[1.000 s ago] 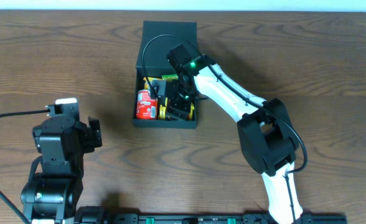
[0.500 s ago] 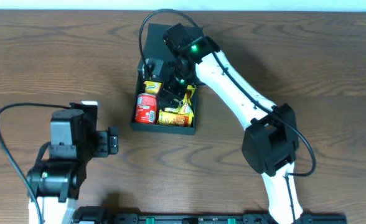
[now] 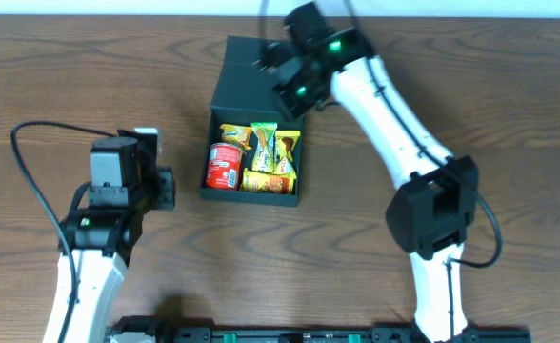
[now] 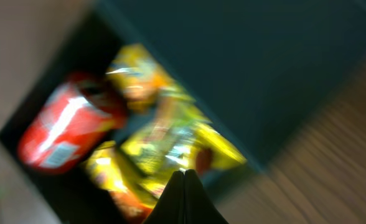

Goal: Pack container
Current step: 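Withdraw the right gripper from the box and raise both arms, then move both grippers to the box lid's back edges and grip them, then lift the lid upright with both grippers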

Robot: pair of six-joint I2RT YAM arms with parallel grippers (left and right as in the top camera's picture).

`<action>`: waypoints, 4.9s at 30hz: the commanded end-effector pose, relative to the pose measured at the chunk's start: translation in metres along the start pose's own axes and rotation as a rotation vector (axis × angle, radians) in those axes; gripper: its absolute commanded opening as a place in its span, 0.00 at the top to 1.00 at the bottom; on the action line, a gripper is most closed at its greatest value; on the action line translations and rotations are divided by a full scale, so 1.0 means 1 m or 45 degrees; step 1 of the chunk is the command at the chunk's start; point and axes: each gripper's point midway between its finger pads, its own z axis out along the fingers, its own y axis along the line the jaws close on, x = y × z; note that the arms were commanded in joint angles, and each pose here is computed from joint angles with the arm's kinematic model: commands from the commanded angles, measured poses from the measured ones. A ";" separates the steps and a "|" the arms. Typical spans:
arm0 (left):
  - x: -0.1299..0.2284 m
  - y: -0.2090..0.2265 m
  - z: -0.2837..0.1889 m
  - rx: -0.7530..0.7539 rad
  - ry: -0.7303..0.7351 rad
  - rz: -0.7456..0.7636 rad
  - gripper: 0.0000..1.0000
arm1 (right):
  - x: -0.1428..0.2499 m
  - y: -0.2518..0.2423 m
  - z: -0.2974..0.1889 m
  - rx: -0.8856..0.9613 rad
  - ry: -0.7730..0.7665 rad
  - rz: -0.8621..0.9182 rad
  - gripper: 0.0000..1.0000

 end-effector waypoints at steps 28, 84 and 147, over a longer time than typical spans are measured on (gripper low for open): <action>-0.118 0.002 0.159 0.504 0.211 -0.413 0.94 | 0.024 -0.096 0.052 -0.040 -0.136 0.986 0.99; -0.112 -0.083 0.267 0.870 0.315 -0.422 0.94 | -0.031 -0.126 0.118 -0.415 -0.426 1.043 0.99; -0.203 -0.108 0.162 1.726 -0.283 0.057 0.94 | -0.060 -0.090 0.018 -1.200 -0.491 0.710 0.98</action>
